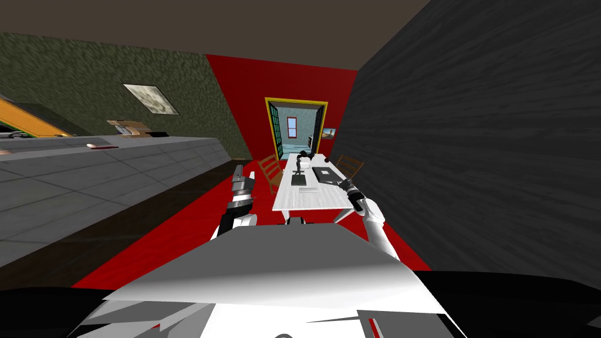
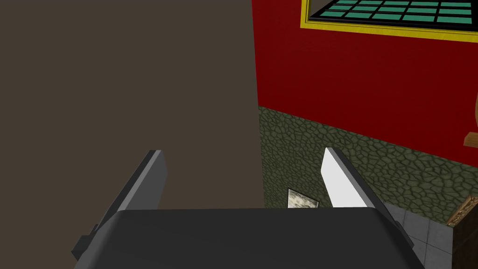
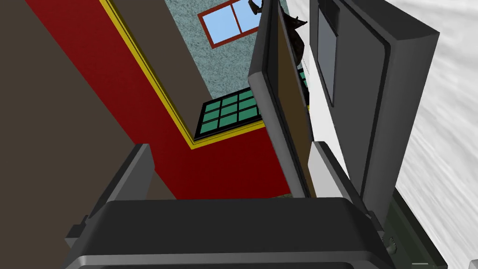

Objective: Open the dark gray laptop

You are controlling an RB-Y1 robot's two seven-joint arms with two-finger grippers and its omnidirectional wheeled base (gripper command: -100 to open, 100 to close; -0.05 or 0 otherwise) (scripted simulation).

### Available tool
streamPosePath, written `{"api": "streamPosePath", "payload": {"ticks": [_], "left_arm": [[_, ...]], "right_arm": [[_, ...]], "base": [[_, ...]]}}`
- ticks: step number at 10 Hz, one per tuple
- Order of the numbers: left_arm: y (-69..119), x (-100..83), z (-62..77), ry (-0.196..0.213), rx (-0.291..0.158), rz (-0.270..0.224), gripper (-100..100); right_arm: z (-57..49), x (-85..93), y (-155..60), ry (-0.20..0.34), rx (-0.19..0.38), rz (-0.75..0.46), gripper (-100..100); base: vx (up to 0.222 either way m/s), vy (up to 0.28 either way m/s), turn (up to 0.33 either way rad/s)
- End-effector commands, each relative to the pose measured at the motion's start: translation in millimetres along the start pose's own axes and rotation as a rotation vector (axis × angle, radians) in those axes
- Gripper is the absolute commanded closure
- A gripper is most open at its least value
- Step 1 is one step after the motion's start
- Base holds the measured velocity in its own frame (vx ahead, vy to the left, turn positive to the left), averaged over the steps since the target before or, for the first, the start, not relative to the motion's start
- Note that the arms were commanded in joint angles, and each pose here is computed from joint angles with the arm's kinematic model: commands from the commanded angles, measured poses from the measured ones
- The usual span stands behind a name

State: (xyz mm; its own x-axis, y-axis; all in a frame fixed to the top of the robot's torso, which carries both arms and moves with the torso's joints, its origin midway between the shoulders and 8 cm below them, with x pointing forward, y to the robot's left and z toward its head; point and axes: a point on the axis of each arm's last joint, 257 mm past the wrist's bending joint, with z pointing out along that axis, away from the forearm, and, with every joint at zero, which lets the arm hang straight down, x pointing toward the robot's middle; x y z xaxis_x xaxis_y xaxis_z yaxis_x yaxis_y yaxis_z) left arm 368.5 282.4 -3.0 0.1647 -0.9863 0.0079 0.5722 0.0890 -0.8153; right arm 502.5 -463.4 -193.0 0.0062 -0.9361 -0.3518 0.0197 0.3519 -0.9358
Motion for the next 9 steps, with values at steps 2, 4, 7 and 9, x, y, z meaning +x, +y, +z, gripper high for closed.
{"api": "streamPosePath", "payload": {"ticks": [2, 4, 7, 9], "left_arm": [[0.0, 0.0, 0.0, 0.0, 0.0, 0.0, 0], [0.0, 0.0, 0.0, 0.0, 0.0, 0.0, 0], [0.0, 0.0, 0.0, 0.0, 0.0, 0.0, 0], [0.0, 0.0, 0.0, 0.0, 0.0, 0.0, 0]], "right_arm": [[1.0, 6.5, -25, -0.011, -0.003, 0.001, -100], [0.7, 6.8, -27, -0.011, -0.007, -0.005, -100], [0.0, 7.9, -26, -0.008, -0.01, 0.0, 0], [-0.5, 8.6, -25, -0.006, -0.013, 0.0, 0]], "base": [[-0.008, 0.047, -0.051], [-0.006, 0.015, -0.036], [0.0, 0.0, 0.0], [0.0, 0.0, 0.0]]}}
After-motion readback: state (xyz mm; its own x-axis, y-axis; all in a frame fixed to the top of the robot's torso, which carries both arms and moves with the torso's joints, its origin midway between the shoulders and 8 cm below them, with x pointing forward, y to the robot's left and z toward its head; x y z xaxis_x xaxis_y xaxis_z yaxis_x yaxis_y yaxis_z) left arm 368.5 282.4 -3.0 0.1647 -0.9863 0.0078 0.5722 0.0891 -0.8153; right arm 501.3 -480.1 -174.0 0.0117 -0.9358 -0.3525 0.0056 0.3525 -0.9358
